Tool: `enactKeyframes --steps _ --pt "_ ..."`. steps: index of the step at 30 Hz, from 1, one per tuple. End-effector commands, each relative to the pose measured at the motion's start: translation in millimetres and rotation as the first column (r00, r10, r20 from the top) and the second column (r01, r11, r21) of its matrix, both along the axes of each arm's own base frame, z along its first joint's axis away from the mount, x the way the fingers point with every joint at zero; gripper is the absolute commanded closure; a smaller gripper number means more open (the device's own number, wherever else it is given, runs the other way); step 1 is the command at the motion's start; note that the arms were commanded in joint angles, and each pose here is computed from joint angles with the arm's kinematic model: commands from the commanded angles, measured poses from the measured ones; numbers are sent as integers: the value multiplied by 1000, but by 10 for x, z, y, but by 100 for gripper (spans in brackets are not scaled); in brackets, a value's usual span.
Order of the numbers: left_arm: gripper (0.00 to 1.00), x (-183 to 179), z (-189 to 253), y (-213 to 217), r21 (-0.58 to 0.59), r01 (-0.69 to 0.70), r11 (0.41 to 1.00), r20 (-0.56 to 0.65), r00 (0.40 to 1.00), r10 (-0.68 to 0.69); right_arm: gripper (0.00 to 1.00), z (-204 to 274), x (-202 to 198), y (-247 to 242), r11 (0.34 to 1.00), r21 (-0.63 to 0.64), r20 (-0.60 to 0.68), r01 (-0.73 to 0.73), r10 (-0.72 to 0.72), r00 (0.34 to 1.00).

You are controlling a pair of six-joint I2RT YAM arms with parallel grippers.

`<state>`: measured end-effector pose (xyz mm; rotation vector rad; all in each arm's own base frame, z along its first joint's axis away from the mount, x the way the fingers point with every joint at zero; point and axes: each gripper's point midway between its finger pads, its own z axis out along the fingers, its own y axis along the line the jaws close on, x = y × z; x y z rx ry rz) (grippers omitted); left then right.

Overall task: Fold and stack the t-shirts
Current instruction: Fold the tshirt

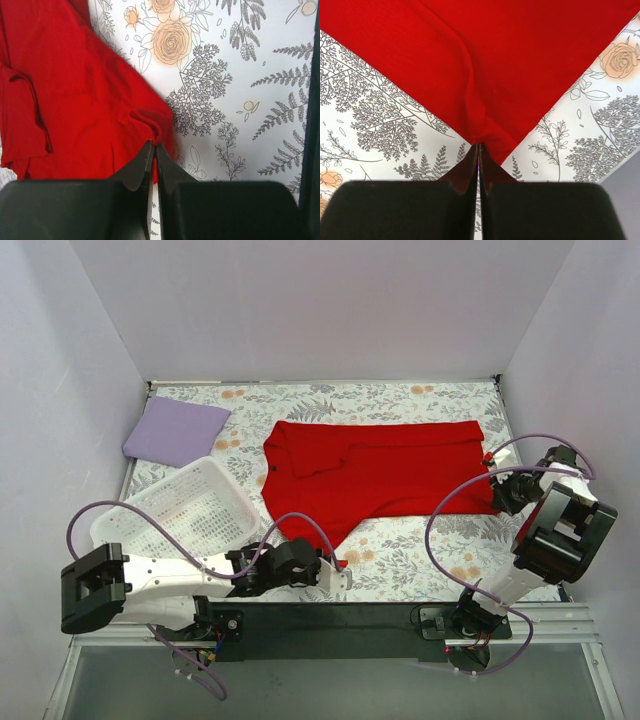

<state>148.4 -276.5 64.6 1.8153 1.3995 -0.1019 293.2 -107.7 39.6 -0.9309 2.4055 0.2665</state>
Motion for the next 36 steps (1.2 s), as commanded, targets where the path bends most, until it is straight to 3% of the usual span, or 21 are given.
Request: enactKeyframes --steps 1,2,3,5,8,11,17,19,22,23,27,31,36 --pt "100 -57 111 -1 -69 2 998 -2 1000 -2 99 143 14 17 999 -33 50 -40 42 998" --pt "100 -89 74 31 -63 15 998 -9 1000 -16 95 151 5 19 998 -35 52 -47 48 997" --pt "100 -112 43 52 -56 23 998 -16 1000 -24 78 188 0 29 998 -41 62 -54 57 996" --pt "100 -144 10 66 -57 26 998 -34 999 -28 57 207 -41 74 996 -41 61 -75 77 995" --pt "100 -155 27 57 -69 12 998 -50 999 -16 42 290 -57 154 994 -50 82 -101 105 991" --pt "100 -144 28 55 -69 8 998 -46 999 -11 33 353 -74 337 988 -48 87 -148 152 985" --pt "100 -147 2 78 -86 -11 996 -54 999 6 32 514 -107 1200 944 21 103 -328 325 940" --pt "100 -136 12 78 -99 -20 995 -50 999 15 31 615 -151 1594 915 125 115 -384 371 921" --pt "100 -113 66 67 -131 -38 991 -44 999 33 32 722 -351 2372 797 309 107 -519 513 852" --pt "100 -109 86 61 -142 -45 989 -45 998 39 33 788 -448 2685 734 344 113 -585 587 802" --pt "100 -89 132 50 -165 -64 984 -44 997 57 37 775 -572 3398 612 487 33 -623 700 714" --pt "100 -67 180 51 -184 -82 980 -41 996 76 39 728 -461 3825 596 526 -32 -608 727 685" --pt "100 -62 190 70 -195 -92 977 -41 995 86 39 526 -308 4028 636 498 -98 -589 717 690"
